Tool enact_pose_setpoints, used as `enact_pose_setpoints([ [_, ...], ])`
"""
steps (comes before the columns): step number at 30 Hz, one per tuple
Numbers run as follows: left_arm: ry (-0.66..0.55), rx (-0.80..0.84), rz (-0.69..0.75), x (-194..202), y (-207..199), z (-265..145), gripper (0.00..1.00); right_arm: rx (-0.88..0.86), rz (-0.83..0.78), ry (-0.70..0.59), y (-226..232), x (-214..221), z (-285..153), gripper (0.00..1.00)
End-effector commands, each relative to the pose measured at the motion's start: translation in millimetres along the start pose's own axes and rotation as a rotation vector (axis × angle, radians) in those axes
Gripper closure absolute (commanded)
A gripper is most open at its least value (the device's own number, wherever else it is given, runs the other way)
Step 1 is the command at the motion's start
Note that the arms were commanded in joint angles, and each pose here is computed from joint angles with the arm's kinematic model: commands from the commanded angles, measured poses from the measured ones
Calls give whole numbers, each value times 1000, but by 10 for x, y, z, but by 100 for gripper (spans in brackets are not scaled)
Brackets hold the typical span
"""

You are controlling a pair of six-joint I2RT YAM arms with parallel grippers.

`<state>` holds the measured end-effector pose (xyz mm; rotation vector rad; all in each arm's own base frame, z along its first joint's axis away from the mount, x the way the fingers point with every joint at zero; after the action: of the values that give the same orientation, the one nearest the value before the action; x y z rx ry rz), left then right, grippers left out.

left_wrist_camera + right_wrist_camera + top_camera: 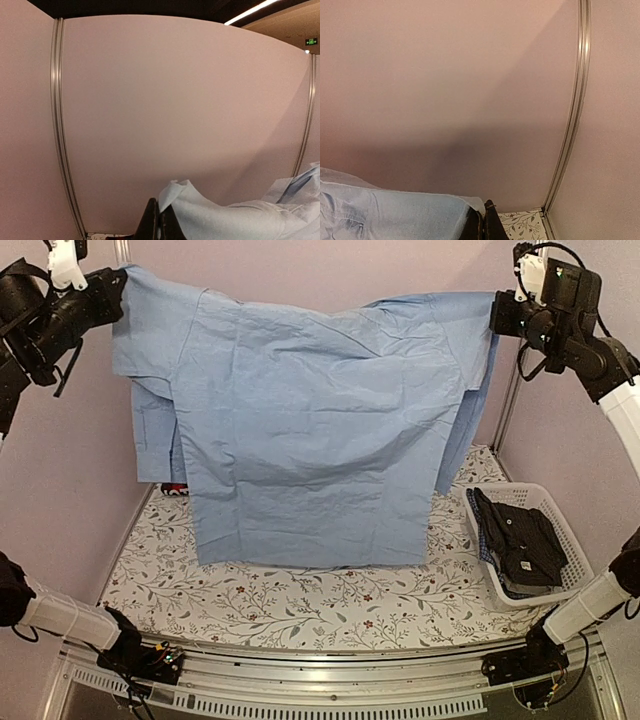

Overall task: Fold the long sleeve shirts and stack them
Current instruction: Flatten out the crumpled shirt at the center of the board.

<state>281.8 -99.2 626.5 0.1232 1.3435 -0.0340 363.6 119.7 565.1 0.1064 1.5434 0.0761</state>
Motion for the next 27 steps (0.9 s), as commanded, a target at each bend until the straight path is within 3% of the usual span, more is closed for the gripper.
enact_pose_setpoints([
  [1,305,21,51,1146,-145,675,100,-80,13,126,63,518,642,100],
  [5,678,87,-80,2819,-69,1049,100,-44,48,386,-204,1693,1362,100],
  [8,890,129,-144,3903,-230,871,100,17,84,625,-467,2788,1653,100],
  [9,926,133,-161,4182,-268,810,100,36,90,681,-533,3051,1675,96],
  [11,1014,145,-201,4643,-350,634,100,64,93,783,-600,3535,1694,76],
  [12,1048,163,-226,4793,-408,565,100,60,98,828,-592,3718,1686,75],
  [14,1086,178,-248,4961,-481,463,100,47,110,887,-561,3972,1629,69],
  [17,1084,201,-243,4948,-590,406,100,45,94,885,-487,4037,1527,51],
  [24,1057,295,-218,4777,-924,277,100,-10,14,861,-35,3917,1245,37],
  [27,1096,225,-186,4898,-839,207,100,-87,-18,875,293,3990,1063,36],
])
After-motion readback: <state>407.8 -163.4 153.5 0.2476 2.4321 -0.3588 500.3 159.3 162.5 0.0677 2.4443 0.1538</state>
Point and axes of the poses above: each gripper's point midway between its finger pads, its own z axis out along the fingers, its own y axis along the line the jaws close on, x = y × z, the point moved 1 cm from there along -z, back along the fingers, and after that the axes turned 7 degrees about z, right-handed, at the moved point
